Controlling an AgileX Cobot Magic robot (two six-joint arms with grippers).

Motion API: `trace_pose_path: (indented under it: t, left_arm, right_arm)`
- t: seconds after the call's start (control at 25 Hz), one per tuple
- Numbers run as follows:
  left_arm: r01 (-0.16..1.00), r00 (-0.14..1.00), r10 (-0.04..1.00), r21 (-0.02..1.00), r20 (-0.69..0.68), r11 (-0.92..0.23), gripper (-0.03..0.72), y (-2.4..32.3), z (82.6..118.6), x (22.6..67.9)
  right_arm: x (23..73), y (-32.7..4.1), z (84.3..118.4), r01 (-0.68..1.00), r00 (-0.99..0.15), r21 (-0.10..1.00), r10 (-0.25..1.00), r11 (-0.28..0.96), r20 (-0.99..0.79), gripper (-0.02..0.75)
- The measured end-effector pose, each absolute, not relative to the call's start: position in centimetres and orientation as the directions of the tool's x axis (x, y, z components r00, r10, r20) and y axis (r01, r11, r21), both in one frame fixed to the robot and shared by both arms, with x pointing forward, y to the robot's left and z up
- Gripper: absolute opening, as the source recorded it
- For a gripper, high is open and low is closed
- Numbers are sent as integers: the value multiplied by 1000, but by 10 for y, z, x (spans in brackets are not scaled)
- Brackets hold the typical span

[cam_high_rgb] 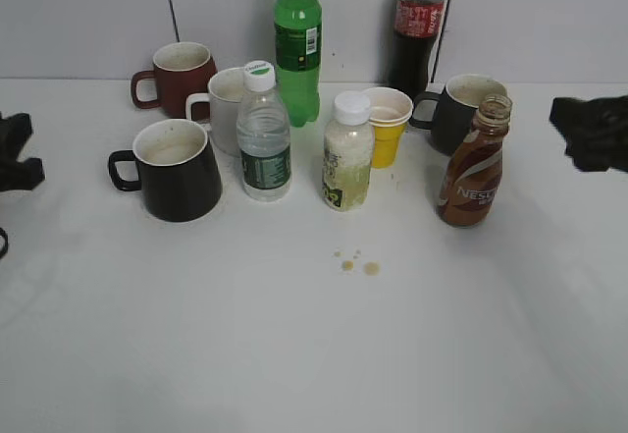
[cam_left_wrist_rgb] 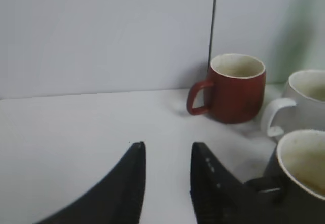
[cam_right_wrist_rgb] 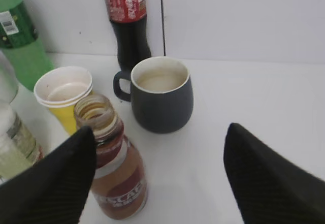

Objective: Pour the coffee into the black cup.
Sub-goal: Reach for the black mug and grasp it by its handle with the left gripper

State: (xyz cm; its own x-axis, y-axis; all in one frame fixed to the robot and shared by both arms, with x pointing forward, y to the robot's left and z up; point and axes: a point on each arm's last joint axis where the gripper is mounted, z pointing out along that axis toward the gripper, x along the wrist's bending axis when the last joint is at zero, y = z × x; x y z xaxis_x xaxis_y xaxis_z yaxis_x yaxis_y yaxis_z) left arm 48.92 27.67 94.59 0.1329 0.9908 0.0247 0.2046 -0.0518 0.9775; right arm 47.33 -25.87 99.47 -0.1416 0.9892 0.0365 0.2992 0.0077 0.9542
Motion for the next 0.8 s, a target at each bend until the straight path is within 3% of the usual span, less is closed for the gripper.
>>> trace_pose_path:
  t: [0.24, 0.48, 0.8]
  left_arm:
    - [181, 271, 961, 979, 44, -96, 240, 264, 909, 498]
    - [278, 294, 956, 955, 15, -101, 243, 261, 872, 499]
    - [275, 345, 938, 954, 16, -117, 358, 255, 858, 517]
  right_arm:
    - [458, -250, 945, 303, -217, 950, 976, 67, 0, 586]
    - [447, -248, 928, 226, -264, 971, 964, 78, -16, 586]
    - [451, -245, 919, 177, -288, 981, 957, 75, -21, 586]
